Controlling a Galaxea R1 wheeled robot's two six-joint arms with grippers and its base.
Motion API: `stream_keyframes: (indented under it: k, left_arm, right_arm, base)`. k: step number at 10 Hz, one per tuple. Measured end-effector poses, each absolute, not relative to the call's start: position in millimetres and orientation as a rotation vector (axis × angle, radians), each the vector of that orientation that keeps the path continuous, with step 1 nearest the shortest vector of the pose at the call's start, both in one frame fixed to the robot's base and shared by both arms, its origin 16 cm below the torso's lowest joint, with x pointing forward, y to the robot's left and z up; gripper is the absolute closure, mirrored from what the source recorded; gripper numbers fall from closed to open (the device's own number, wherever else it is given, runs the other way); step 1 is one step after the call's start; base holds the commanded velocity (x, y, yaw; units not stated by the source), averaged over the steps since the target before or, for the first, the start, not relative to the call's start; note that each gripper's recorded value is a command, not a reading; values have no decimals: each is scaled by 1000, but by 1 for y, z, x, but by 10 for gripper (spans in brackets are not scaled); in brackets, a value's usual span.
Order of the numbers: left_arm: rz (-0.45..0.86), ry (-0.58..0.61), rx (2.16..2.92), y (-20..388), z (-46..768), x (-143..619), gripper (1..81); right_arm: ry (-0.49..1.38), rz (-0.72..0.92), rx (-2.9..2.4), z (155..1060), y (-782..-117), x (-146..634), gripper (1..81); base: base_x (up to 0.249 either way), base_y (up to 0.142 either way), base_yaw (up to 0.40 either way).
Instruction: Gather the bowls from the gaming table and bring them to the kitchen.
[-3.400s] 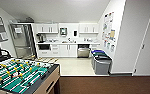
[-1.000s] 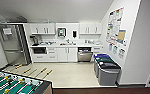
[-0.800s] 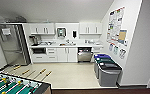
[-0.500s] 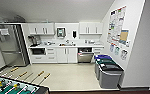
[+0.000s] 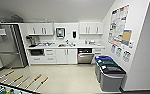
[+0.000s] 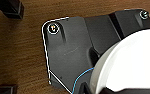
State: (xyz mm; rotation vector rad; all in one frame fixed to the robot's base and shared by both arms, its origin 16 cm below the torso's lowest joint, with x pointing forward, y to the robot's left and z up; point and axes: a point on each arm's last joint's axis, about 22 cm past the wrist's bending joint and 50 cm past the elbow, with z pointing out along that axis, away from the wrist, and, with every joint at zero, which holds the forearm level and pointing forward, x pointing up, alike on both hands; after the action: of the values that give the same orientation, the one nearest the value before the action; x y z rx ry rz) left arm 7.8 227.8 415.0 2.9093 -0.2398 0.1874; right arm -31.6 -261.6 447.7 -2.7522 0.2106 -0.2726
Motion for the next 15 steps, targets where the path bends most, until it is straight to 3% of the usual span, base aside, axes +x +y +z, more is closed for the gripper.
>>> stream_keyframes:
  k: [15]
  left_arm:
    - [210, -236, 2901, 224, 416, 11, 811]
  right_arm:
    - [211, -267, -2759, 447, -265, -35, 811]
  base:
    - [198, 0, 0]
